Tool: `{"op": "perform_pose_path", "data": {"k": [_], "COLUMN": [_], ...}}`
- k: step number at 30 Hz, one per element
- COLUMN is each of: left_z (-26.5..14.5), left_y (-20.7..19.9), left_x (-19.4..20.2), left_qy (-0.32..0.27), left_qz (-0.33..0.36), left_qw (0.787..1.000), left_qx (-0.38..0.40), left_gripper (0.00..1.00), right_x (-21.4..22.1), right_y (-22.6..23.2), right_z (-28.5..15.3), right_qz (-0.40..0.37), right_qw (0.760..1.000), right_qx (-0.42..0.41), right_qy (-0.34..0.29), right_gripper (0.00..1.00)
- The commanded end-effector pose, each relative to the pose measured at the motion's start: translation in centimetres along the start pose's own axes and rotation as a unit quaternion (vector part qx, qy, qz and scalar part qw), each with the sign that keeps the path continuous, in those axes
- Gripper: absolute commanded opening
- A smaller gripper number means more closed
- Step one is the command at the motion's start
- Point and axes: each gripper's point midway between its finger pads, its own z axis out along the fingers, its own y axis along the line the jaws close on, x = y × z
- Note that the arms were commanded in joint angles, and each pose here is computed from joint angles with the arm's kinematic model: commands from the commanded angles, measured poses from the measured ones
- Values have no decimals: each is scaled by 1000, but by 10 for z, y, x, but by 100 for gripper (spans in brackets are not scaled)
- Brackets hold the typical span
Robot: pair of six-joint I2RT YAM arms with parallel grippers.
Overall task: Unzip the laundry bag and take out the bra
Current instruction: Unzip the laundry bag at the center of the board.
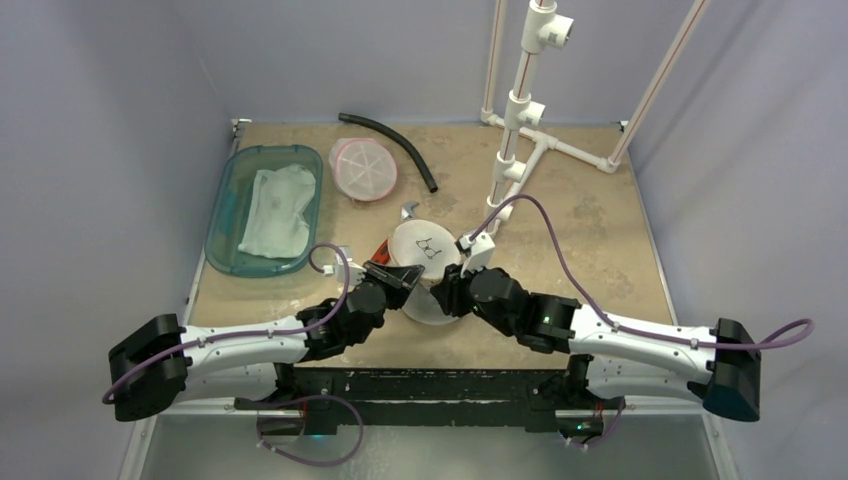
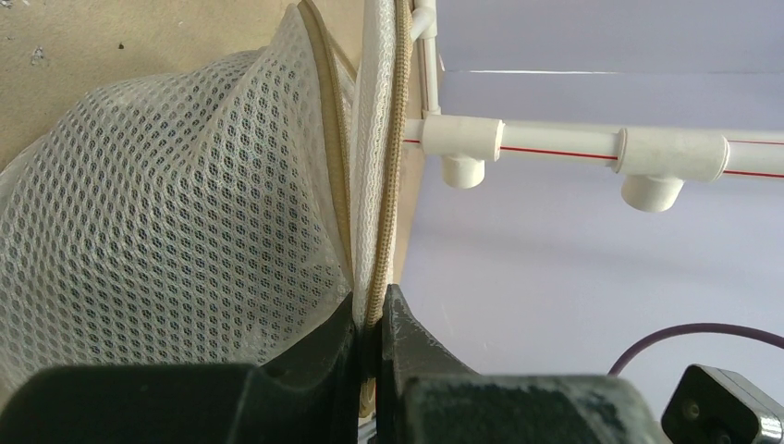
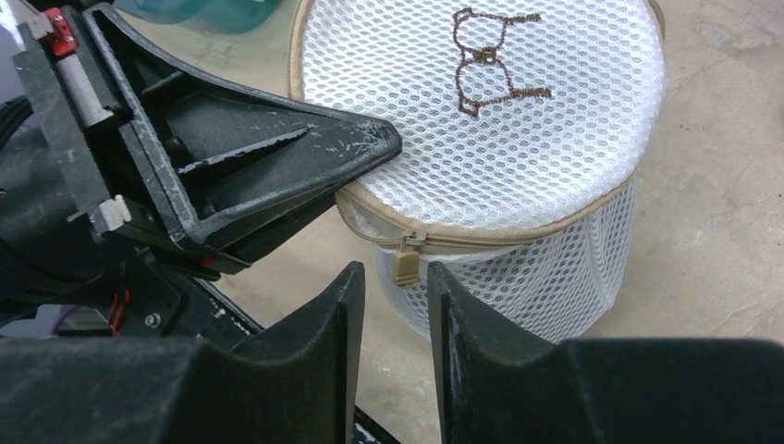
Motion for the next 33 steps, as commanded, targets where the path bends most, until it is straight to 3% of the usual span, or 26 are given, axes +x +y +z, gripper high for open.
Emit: {"op": "perform_pose_path", "data": {"k": [1,9,24,29,33], "left_z": [-1,-4,-4,-4,-5], "left_y": [-7,-9,-8,-7,-7], "left_x": [-7,-8,-9,-9,-10], "left_qy": [-12,-10,-11,-11,-12], "left_qz": [-11,-10,-9,-8,-9], "left_qw": [1000,1000,1000,1000,1000], "left_qx": [11,12,10,9,10], "left_gripper": [0,0,0,0,0], "right_x": [-15,-8,-14,-18,-23], "right_y": [6,-3,-2,1,4], "right_z": [2,6,4,1,-4], "right_qz": [10,14,12,14,17], "right_qw": [1000,999,999,999,999], "right_qx": [8,33,29,16,5], "right_qy": [-16,-13,-21,-30,-38], "right_gripper": [33,26,5,4,22]}}
